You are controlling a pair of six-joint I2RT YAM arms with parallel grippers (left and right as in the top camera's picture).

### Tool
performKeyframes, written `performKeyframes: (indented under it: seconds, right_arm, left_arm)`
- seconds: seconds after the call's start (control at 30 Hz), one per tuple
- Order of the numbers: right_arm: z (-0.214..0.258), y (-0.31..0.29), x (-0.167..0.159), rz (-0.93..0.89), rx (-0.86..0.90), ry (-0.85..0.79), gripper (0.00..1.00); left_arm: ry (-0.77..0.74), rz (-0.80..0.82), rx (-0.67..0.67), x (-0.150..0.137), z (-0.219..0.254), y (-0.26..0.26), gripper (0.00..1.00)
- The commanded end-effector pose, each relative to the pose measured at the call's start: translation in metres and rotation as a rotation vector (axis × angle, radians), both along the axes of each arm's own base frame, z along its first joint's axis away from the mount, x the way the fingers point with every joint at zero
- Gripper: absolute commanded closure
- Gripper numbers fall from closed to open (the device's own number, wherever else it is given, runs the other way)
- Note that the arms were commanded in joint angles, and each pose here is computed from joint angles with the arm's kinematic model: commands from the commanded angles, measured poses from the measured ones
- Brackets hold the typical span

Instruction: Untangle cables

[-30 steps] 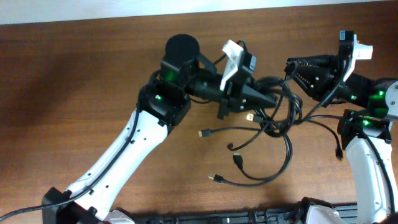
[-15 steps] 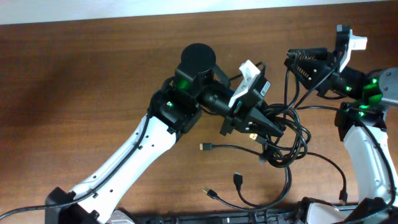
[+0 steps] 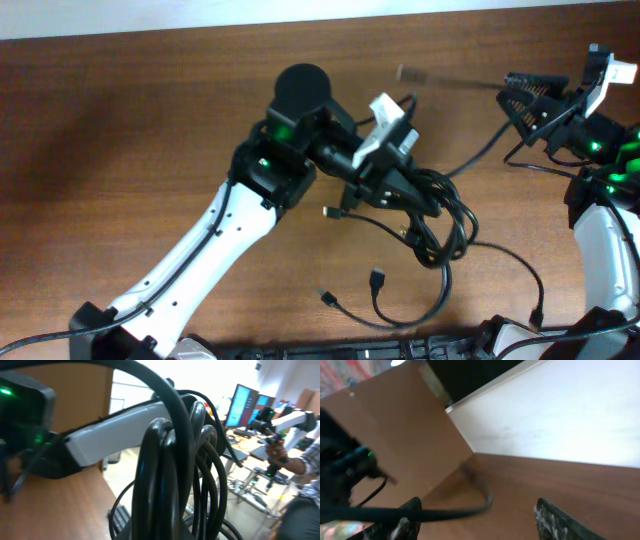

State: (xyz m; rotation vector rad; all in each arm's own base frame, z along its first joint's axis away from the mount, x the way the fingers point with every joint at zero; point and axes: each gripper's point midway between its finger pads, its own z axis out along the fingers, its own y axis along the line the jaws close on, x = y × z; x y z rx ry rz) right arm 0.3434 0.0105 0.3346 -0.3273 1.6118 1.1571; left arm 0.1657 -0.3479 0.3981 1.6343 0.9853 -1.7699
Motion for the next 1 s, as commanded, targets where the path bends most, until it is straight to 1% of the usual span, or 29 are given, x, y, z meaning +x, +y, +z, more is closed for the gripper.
performKeyframes:
  seconds: [0.0,0.03,0.07,0.1,0.17,0.27,0.47,0.53,0.97]
  right_arm:
    - [-0.004,0.010,-0.017,0.120,-0.032,0.022,0.24]
    - [-0.005,0.011,-0.018,0.128,-0.027,0.032,0.23]
    - [-0.005,0.012,-0.018,0.130,-0.007,0.063,0.14]
    - [-0.003,0.014,-0.019,0.135,-0.006,0.066,0.09]
    - [0.001,0.018,-0.021,0.146,-0.012,0.056,0.05]
    - [0.007,0.028,-0.025,0.171,-0.018,0.044,0.00]
    - [0.022,0.065,-0.040,0.279,-0.037,0.004,0.00]
    - [0.026,0.074,-0.045,0.306,-0.042,-0.008,0.00]
    - [0.029,0.103,-0.056,0.402,-0.047,-0.029,0.00]
  left_arm:
    - [-0.044,0.060,-0.033,0.014,0.011,0.012,1.00]
    - [-0.042,0.085,-0.032,0.020,0.011,0.013,1.00]
    - [-0.042,0.112,-0.033,0.027,0.011,0.015,1.00]
    - [-0.042,0.135,-0.033,0.033,0.011,0.017,1.00]
    - [-0.039,0.189,-0.032,0.046,0.011,0.019,1.00]
    - [-0.030,0.289,-0.030,0.066,0.012,0.020,1.00]
    - [-0.002,0.477,-0.017,0.100,0.010,0.016,1.00]
    - [0.004,0.513,-0.014,0.106,0.009,0.015,1.00]
    - [0.001,0.532,-0.018,0.109,0.010,0.015,1.00]
